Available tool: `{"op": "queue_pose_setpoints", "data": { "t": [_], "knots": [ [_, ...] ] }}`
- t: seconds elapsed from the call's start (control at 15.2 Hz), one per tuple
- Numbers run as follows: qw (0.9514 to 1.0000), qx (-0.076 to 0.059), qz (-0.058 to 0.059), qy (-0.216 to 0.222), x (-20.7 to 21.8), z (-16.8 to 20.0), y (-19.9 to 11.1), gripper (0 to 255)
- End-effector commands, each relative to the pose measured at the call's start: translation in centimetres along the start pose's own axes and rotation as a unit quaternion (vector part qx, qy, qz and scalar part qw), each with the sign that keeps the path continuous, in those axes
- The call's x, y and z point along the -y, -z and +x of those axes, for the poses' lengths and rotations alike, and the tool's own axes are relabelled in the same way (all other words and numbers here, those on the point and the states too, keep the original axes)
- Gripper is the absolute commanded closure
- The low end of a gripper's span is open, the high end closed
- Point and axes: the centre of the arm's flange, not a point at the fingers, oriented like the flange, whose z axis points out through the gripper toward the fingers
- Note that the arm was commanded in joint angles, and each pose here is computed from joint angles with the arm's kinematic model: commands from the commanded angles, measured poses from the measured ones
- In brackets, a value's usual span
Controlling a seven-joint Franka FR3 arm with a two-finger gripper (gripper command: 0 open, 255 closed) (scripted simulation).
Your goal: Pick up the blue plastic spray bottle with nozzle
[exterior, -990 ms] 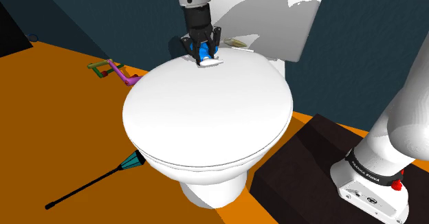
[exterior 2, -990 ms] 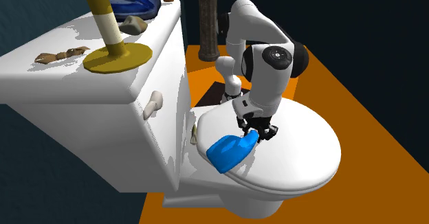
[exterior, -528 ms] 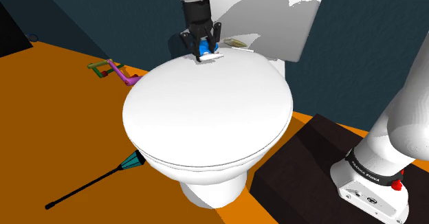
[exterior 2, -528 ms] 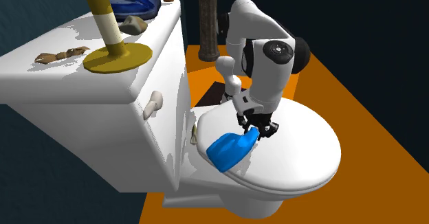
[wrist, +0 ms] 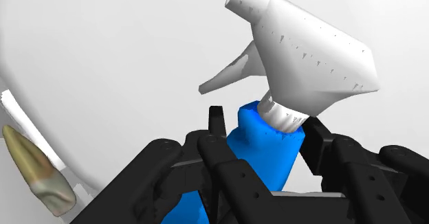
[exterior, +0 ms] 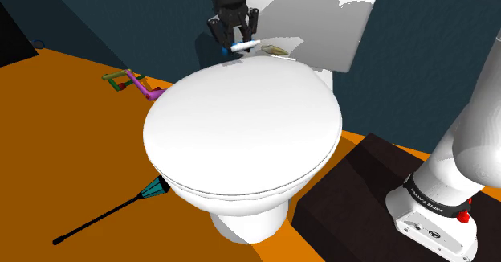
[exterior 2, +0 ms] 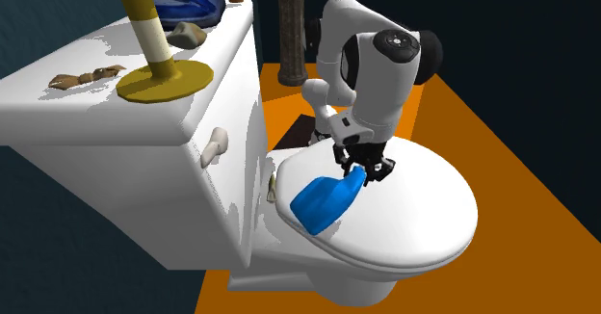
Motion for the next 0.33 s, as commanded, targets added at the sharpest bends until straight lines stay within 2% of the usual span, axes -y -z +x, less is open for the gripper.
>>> {"op": "queue_pose_setpoints", "data": {
  "t": [0.0,0.26],
  "knots": [
    [1.0000,0.000,0.000,0.000,0.0,-0.2,1.1,255],
    [1.0000,0.000,0.000,0.000,-0.1,-0.3,2.2,255]
  ]
}}
